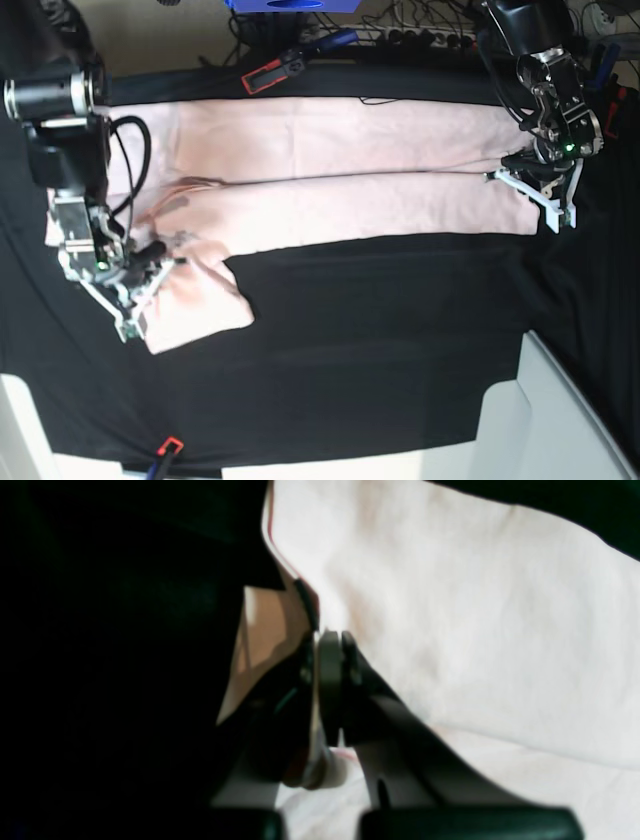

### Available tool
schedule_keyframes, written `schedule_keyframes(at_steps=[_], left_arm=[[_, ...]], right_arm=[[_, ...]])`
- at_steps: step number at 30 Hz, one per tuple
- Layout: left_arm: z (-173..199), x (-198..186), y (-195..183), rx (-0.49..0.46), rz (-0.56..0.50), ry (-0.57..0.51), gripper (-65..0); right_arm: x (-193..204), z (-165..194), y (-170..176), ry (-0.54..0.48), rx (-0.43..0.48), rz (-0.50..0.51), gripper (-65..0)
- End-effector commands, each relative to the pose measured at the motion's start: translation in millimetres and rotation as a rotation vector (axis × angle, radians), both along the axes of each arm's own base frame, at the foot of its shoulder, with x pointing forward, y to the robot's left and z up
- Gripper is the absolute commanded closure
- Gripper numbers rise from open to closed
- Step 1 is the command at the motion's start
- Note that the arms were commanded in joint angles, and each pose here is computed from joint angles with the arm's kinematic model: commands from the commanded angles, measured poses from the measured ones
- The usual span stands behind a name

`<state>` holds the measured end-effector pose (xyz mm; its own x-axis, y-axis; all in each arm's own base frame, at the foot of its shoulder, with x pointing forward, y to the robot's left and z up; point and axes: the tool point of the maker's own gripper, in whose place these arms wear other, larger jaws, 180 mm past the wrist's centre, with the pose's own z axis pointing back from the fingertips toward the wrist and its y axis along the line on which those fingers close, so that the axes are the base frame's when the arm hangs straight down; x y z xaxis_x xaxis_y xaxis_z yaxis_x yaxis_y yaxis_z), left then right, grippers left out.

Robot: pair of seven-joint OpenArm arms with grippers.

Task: Fold the T-shirt properly
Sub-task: 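Grasp the loose shirt hem corner with the right gripper and lift it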

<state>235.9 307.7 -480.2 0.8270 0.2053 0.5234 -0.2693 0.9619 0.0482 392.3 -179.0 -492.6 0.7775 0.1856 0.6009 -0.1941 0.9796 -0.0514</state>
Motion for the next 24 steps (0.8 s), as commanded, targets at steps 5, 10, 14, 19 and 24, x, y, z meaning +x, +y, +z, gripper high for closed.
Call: schedule_keyframes(at_steps=[5, 10, 14, 19, 24], left_arm=[[12, 10, 9, 0.036, -0.004, -0.031, 0.0], [10, 10, 7, 0.027, -0.003, -0.03, 0.0], [11, 10, 8, 0.03, -0.003, -0.031, 0.0], [12, 10, 9, 0.036, -0.004, -0.033, 0.0], [23, 7, 11, 0.063, -0.017, -0.053, 0.0]], right_arm=[[25, 52, -13, -0.109, -0.04, -0.034, -0.3], [21, 71, -12, -0.124, -0.064, -0.028, -0.3], [10, 77, -11, -0.112, -0.082, -0.023, -0.3], [-6, 87, -8, -0.113, -0.102, -0.012, -0.3], [-29, 94, -5, -0.098, -0.121, 0.0, -0.3]])
